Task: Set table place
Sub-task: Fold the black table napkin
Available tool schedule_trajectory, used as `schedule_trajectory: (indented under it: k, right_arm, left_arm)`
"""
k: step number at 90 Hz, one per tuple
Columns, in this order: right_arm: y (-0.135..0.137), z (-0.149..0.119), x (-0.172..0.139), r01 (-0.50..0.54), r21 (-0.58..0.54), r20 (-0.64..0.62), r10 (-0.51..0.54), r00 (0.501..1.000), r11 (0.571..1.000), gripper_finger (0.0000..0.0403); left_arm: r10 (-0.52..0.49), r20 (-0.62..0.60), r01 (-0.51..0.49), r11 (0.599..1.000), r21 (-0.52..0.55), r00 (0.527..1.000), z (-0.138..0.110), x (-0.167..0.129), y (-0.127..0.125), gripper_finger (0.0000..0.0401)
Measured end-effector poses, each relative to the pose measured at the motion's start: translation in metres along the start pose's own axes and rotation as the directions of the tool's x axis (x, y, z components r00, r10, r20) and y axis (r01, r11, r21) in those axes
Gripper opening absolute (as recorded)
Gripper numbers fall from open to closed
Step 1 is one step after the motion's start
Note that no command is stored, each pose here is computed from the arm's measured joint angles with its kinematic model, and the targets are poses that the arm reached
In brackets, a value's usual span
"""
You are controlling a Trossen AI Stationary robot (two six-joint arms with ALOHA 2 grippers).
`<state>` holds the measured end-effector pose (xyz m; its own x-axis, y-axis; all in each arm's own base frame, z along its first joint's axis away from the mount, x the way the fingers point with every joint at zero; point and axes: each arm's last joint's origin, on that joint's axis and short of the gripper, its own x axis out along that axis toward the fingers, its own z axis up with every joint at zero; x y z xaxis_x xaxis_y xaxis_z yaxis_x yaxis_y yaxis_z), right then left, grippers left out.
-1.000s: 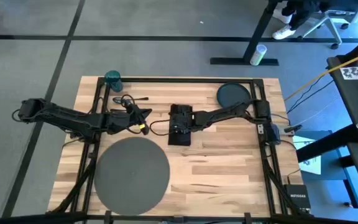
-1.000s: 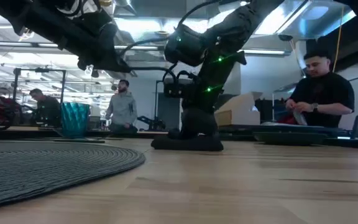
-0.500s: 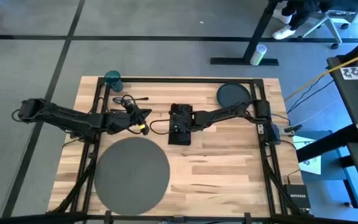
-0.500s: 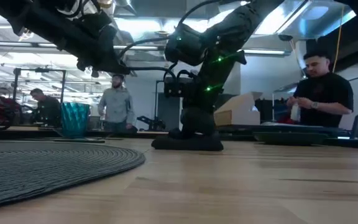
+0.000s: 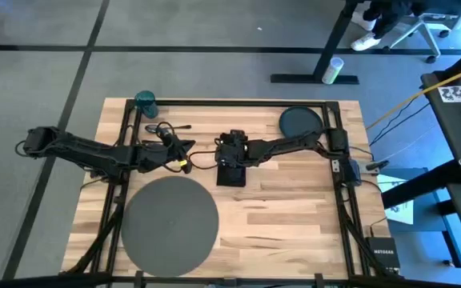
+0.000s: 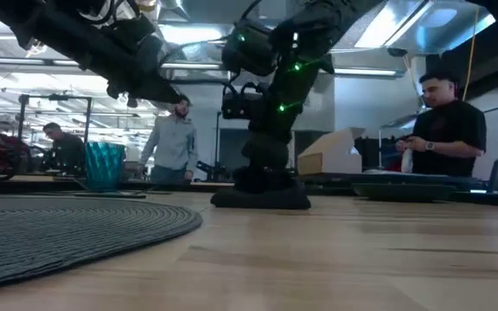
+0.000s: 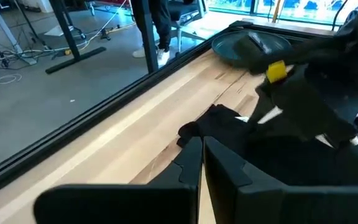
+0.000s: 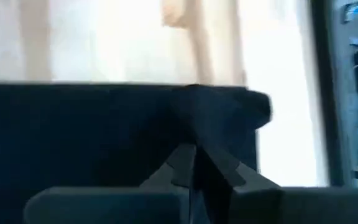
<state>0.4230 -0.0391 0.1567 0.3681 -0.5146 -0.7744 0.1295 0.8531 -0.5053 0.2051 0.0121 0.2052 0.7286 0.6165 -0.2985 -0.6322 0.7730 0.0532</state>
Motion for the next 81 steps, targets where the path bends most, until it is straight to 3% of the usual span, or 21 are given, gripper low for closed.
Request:
schedule_trajectory:
  k: [43, 81]
  right_arm:
    - [-0.011, -0.011, -0.002, 0.151, 0.011, -0.151, -0.147, 0.977, 0.989, 0.0003]
    - [-0.012, -0.011, -0.003, 0.209, 0.072, -0.157, -0.196, 0.968, 0.975, 0.0003]
  left_arm:
    - [0.002, -0.010, -0.002, 1.000, 0.000, 1.000, -0.001, 0.000, 0.000, 0.0000]
    - [0.002, -0.011, -0.003, 1.000, -0.003, 1.000, -0.001, 0.000, 0.000, 0.0000]
